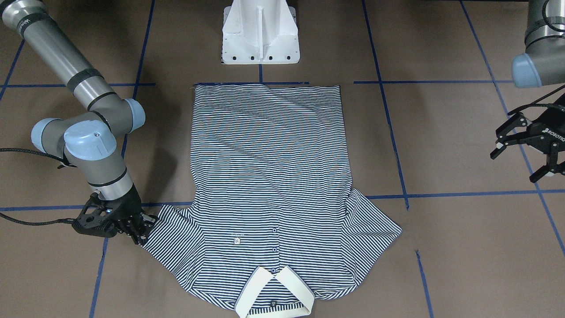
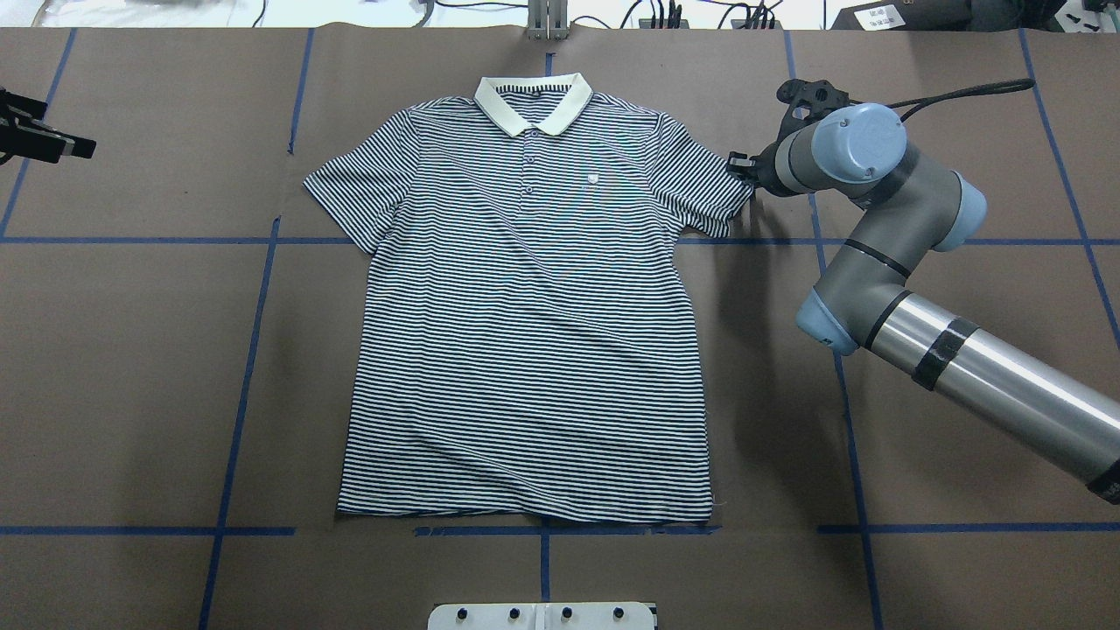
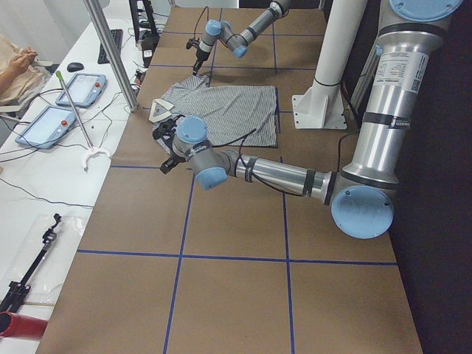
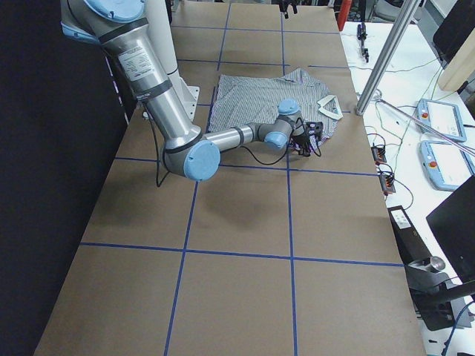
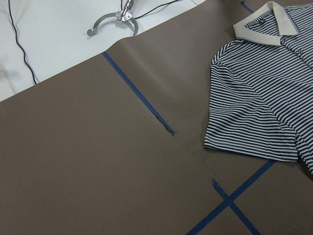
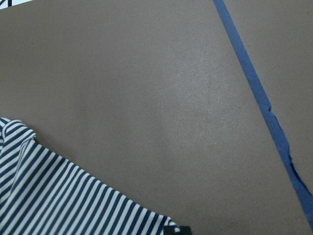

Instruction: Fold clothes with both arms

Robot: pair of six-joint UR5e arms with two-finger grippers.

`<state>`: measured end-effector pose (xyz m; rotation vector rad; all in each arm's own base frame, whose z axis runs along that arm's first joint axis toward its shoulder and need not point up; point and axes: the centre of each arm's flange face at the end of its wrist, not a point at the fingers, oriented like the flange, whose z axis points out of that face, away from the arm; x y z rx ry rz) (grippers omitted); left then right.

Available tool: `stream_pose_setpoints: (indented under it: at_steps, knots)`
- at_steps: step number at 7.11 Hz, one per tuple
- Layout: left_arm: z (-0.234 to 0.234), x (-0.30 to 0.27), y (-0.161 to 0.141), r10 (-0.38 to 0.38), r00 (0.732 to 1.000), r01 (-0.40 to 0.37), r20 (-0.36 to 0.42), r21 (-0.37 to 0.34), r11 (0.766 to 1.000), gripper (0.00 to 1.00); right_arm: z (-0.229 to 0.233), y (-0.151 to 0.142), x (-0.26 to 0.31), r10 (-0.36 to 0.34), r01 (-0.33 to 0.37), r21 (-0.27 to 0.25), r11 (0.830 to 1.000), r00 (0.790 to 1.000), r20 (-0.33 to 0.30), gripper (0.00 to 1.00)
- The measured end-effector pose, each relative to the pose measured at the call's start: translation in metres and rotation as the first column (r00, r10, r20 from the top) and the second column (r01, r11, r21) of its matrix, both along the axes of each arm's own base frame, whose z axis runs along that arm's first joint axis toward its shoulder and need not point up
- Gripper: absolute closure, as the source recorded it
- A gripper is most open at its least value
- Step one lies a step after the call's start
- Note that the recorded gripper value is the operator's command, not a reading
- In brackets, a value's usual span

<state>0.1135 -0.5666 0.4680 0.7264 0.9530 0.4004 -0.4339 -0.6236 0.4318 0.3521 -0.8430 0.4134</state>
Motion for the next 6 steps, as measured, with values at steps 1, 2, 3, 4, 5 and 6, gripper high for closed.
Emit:
stream_pose_setpoints:
  at_steps: [1, 2, 3, 4, 5, 6]
  knots:
    - [0.000, 0.000, 0.000, 0.000, 1.000, 0.000, 0.000, 0.000, 1.000, 0.00, -0.009, 0.000, -0.001, 0.004, -0.004, -0.005, 1.000, 1.000, 0.004, 1.00]
    - [0.001, 0.000, 0.001, 0.000, 1.000, 0.000, 0.000, -0.001, 1.000, 0.00, -0.031, -0.002, -0.002, 0.009, -0.009, -0.016, 1.000, 1.000, 0.001, 1.00]
    - [0.001, 0.000, 0.001, 0.000, 1.000, 0.000, 0.001, -0.002, 1.000, 0.00, -0.067, -0.004, -0.005, 0.021, -0.022, -0.041, 0.999, 1.000, -0.008, 1.00]
    - [0.002, 0.000, 0.001, 0.000, 1.000, 0.000, 0.001, -0.003, 1.000, 0.00, -0.107, -0.006, -0.010, 0.053, -0.053, -0.073, 0.996, 0.999, -0.012, 1.00]
    - [0.002, 0.000, 0.001, 0.000, 1.000, 0.000, 0.001, -0.003, 1.000, 0.00, -0.145, -0.006, -0.023, 0.097, -0.098, -0.105, 0.990, 0.995, -0.013, 1.00]
    - [0.003, 0.000, 0.002, 0.000, 1.000, 0.000, 0.001, -0.004, 1.000, 0.00, -0.173, -0.003, -0.042, 0.138, -0.140, -0.119, 0.983, 0.990, -0.019, 1.00]
